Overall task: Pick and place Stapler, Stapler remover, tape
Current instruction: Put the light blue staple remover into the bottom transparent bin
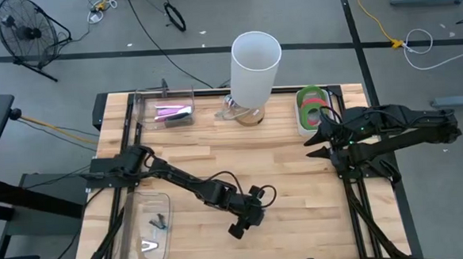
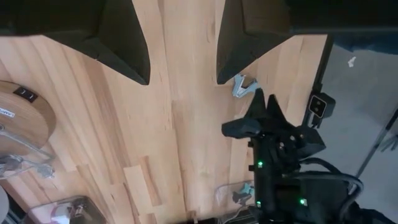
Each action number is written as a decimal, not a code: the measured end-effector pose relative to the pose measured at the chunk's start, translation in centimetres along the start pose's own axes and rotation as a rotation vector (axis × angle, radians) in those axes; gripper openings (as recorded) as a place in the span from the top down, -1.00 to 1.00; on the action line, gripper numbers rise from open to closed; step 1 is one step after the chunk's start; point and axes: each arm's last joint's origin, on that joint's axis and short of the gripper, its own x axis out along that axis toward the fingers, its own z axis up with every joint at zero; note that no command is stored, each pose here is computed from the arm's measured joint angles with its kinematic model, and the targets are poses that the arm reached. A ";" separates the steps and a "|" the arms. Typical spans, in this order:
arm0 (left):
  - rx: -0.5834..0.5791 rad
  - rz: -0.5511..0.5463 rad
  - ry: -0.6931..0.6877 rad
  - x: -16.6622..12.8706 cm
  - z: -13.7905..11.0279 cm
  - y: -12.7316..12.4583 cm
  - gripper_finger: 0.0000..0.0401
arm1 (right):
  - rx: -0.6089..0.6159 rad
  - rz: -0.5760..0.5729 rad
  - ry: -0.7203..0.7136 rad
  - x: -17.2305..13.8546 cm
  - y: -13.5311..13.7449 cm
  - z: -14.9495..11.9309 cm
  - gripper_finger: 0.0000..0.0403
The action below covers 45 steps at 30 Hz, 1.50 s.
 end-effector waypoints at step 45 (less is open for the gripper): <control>0.018 0.123 0.088 2.2 -1.4 -2.1 0.71 | 0.080 -0.055 -0.018 0.1 -0.2 0.1 0.08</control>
